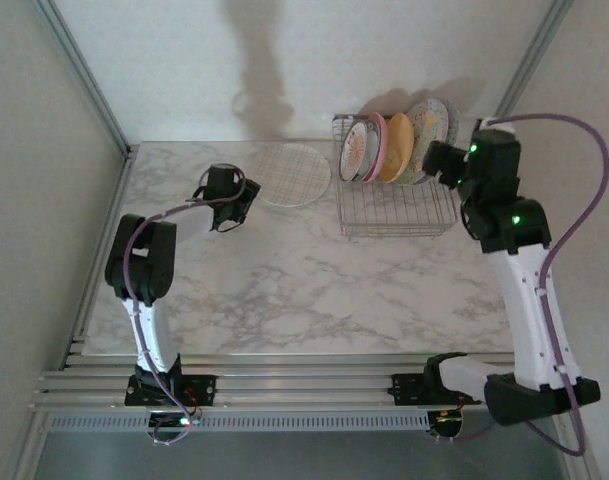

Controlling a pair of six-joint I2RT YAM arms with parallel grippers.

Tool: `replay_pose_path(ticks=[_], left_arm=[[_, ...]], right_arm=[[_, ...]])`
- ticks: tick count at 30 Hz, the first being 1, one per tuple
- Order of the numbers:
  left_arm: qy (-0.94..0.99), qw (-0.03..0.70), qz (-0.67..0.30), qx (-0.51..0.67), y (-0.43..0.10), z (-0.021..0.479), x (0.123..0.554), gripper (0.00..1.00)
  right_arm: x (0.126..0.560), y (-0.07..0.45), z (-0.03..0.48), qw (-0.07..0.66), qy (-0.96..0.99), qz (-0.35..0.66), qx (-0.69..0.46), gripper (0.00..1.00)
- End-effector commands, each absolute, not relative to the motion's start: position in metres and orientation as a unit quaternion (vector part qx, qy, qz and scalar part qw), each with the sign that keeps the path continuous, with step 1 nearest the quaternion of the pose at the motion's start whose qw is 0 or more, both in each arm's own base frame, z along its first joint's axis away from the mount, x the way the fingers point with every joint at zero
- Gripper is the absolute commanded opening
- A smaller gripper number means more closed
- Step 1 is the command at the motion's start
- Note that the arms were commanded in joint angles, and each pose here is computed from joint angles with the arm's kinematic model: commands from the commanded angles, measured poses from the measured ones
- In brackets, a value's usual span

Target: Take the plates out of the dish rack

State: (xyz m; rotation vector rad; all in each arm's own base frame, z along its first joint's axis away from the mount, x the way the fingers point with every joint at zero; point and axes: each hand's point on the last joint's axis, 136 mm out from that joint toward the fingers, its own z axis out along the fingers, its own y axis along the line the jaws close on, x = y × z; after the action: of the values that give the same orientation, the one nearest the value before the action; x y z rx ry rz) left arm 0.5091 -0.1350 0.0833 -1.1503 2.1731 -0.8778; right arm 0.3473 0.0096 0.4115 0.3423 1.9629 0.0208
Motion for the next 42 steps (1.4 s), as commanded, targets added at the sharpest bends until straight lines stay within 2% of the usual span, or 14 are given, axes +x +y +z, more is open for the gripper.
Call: replay_pose_path(ticks=[1, 5, 9, 14, 18, 23, 27, 34, 42], left_arm=[[0.785, 0.309, -0.334, -0.420, -0.133, 0.134, 0.503, 0.65], [0.782, 0.339, -0.358, -0.381, -0.150, 0.184, 0.488, 0.65], [0.782, 0.368, -0.391, -0.315, -0.174, 0.237, 0.464, 0.64], [0.777, 0.393, -0.437, -0.226, -0.203, 0.291, 0.419, 0.64], [0.765, 0.398, -0.480, -0.164, -0.224, 0.319, 0.384, 0.64], [0.745, 0.415, -0.513, -0.101, -0.237, 0.354, 0.349, 0.65], [0.739, 0.421, -0.518, -0.092, -0.235, 0.366, 0.334, 0.65], [0.711, 0.438, -0.543, -0.083, -0.231, 0.389, 0.316, 0.65], [0.706, 0.445, -0.545, -0.081, -0.231, 0.400, 0.314, 0.66]], right_arm=[[0.365, -0.012, 0.385, 0.495, 0.847, 0.032, 0.192, 0.94], [0.402, -0.043, 0.368, 0.494, 0.834, 0.066, 0.235, 0.92], [0.445, -0.056, 0.346, 0.500, 0.831, 0.112, 0.216, 0.91], [0.477, -0.077, 0.320, 0.507, 0.831, 0.116, 0.198, 0.84], [0.500, -0.075, 0.304, 0.519, 0.826, 0.155, 0.157, 0.83], [0.522, -0.073, 0.276, 0.511, 0.834, 0.175, 0.115, 0.72], [0.535, -0.070, 0.267, 0.529, 0.823, 0.185, 0.088, 0.65], [0.554, -0.072, 0.243, 0.518, 0.831, 0.187, 0.079, 0.58], [0.564, -0.074, 0.231, 0.509, 0.837, 0.184, 0.078, 0.52]])
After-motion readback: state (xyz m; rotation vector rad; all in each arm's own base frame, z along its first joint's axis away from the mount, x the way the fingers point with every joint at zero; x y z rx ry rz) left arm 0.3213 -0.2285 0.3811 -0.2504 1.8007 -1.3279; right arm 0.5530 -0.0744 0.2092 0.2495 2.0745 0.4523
